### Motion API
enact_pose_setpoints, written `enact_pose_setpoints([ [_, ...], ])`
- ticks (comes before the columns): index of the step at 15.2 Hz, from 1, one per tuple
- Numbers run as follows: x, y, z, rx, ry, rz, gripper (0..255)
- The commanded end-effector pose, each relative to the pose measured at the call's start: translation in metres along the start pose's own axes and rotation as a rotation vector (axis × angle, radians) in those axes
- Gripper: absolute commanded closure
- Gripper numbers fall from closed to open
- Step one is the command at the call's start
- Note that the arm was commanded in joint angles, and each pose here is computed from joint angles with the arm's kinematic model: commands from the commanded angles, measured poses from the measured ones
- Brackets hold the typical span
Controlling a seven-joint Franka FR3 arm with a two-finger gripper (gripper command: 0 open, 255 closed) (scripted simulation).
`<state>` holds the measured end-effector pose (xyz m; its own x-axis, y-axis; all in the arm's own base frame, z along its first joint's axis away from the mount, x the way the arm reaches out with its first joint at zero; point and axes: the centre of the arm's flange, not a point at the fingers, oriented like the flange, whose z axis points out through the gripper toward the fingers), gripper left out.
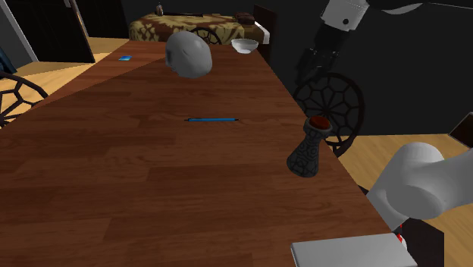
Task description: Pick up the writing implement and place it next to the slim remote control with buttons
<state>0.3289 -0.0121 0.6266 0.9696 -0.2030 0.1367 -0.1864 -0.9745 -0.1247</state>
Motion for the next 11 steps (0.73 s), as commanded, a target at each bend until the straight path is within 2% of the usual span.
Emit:
enact_pose_setpoints([
  [1,0.000,0.000,0.000,0.000,0.000,0.000,0],
  [11,0.106,-0.090,0.056,-0.052,-0.121,-0.486,0],
])
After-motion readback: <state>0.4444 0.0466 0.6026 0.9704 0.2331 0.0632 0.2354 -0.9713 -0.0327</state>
